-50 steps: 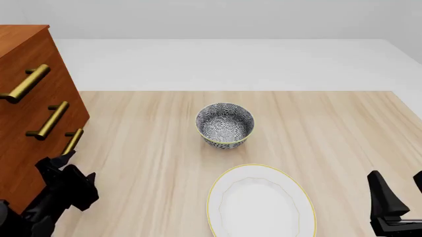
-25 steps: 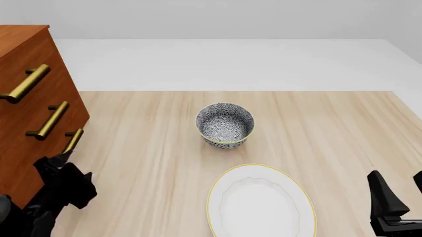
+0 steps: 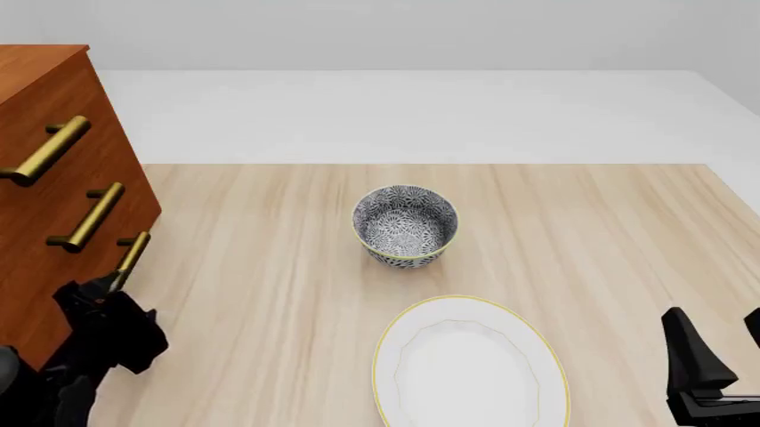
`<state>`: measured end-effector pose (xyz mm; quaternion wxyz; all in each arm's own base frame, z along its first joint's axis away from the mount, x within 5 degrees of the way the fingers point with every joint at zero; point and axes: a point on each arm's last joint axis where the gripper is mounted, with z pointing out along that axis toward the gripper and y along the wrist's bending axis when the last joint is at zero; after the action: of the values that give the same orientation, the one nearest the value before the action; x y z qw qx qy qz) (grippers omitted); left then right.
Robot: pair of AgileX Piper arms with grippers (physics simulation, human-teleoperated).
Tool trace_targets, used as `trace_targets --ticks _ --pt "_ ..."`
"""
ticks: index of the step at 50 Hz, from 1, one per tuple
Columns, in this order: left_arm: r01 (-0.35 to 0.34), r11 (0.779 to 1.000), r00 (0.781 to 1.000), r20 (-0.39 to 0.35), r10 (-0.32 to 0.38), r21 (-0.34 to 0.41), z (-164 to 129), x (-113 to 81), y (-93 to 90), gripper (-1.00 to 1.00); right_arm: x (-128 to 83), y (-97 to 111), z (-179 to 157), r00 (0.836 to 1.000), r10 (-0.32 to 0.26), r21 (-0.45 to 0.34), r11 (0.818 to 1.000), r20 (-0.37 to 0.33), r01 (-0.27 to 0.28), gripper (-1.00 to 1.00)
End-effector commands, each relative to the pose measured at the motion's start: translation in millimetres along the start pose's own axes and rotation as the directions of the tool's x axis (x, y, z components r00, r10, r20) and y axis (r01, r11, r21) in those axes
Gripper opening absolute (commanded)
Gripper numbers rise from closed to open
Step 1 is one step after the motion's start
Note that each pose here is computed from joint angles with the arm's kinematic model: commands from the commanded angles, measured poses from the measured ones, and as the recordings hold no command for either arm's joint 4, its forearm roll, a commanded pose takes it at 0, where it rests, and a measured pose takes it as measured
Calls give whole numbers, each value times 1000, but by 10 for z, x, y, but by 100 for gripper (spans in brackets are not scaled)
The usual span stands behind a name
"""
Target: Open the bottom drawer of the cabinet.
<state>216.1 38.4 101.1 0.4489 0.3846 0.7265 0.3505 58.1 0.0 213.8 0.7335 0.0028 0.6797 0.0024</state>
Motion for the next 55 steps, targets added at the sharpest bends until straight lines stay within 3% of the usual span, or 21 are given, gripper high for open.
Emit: trace_targets --ticks 1,55 --pt "6 1000 1000 -22 -6 -13 34 54 27 100 0 0 0 1000 0 0 1000 0 0 100" --pt "-11 1000 997 -82 12 12 279 222 -44 100 0 0 1 1000 0 0 1000 0 0 100"
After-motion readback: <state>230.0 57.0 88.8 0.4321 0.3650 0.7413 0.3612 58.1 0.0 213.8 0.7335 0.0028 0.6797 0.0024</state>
